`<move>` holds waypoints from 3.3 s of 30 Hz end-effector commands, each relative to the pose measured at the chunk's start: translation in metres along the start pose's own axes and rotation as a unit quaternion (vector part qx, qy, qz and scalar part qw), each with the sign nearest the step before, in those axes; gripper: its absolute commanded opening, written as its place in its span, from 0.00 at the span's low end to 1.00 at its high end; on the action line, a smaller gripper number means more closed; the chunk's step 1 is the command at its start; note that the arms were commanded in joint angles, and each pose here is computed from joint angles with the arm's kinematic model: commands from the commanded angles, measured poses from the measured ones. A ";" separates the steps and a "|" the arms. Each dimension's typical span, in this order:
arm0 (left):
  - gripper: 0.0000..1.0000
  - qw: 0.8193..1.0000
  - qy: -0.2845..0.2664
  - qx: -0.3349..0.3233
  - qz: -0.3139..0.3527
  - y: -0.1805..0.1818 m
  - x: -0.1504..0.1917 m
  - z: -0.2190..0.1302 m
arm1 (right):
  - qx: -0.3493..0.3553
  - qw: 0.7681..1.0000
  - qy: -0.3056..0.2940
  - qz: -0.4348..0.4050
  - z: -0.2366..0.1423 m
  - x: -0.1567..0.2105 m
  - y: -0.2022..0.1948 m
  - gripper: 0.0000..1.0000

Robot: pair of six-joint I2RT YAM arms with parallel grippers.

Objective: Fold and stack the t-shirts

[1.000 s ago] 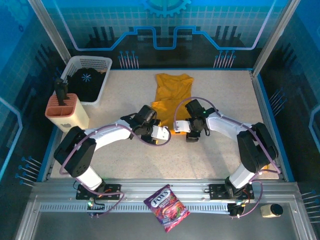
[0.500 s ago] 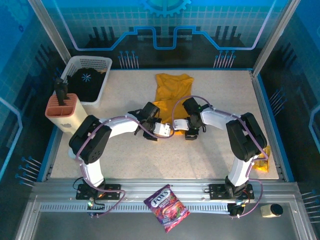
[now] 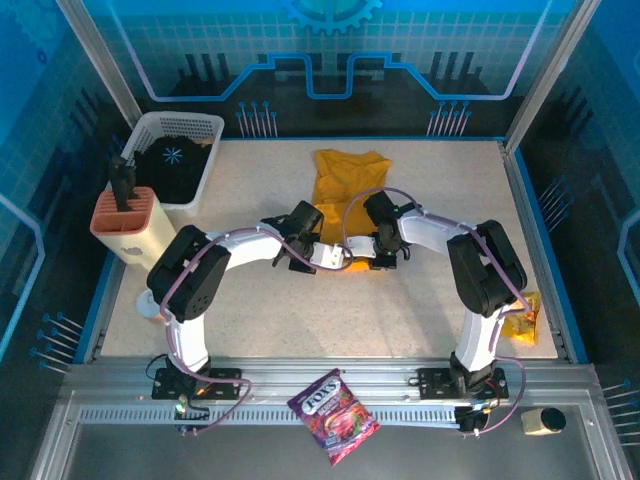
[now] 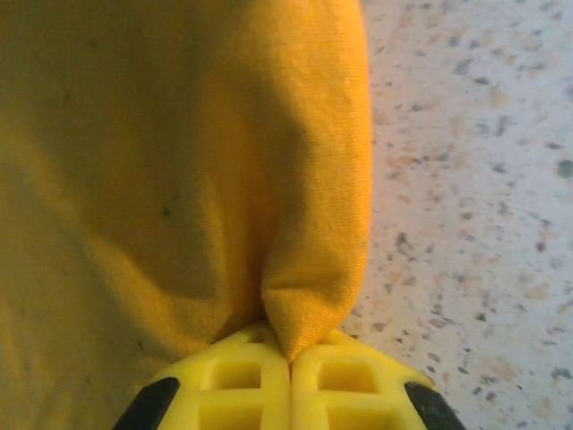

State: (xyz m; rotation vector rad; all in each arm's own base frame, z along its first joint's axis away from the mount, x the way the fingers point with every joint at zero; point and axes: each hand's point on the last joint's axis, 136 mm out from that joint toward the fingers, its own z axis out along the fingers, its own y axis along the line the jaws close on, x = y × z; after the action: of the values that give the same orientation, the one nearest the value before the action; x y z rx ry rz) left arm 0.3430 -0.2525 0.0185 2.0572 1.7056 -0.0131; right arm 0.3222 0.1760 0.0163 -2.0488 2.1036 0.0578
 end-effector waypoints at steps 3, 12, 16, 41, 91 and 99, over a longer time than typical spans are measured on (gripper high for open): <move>0.00 1.000 0.008 -0.030 0.000 -0.010 -0.001 -0.022 | 0.015 1.000 -0.008 0.011 -0.001 0.008 0.012 0.00; 0.00 0.999 -0.002 -0.045 0.003 -0.047 -0.026 -0.077 | 0.056 0.997 -0.058 0.015 -0.059 -0.009 0.055 0.00; 0.00 0.999 -0.015 -0.050 -0.007 -0.059 -0.032 -0.103 | 0.060 0.996 -0.063 0.003 -0.080 -0.013 0.079 0.00; 0.08 0.987 -0.054 -0.154 -0.003 -0.046 -0.061 -0.190 | 0.165 0.983 -0.072 0.022 -0.175 -0.023 0.081 0.00; 0.63 0.913 -0.045 -0.332 -0.234 0.200 0.030 -0.065 | 0.288 0.896 -0.124 0.315 -0.091 0.013 -0.186 0.58; 0.84 0.826 -0.105 -0.450 -0.323 0.214 0.038 -0.179 | 0.339 0.819 -0.194 0.420 -0.197 0.032 -0.166 0.65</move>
State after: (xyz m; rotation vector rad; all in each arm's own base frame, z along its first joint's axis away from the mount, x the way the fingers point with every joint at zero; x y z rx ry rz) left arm 0.5019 -0.1994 0.1659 0.9925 1.7974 0.2970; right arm 0.4715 0.1216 0.1737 -0.7956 2.1672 -0.1573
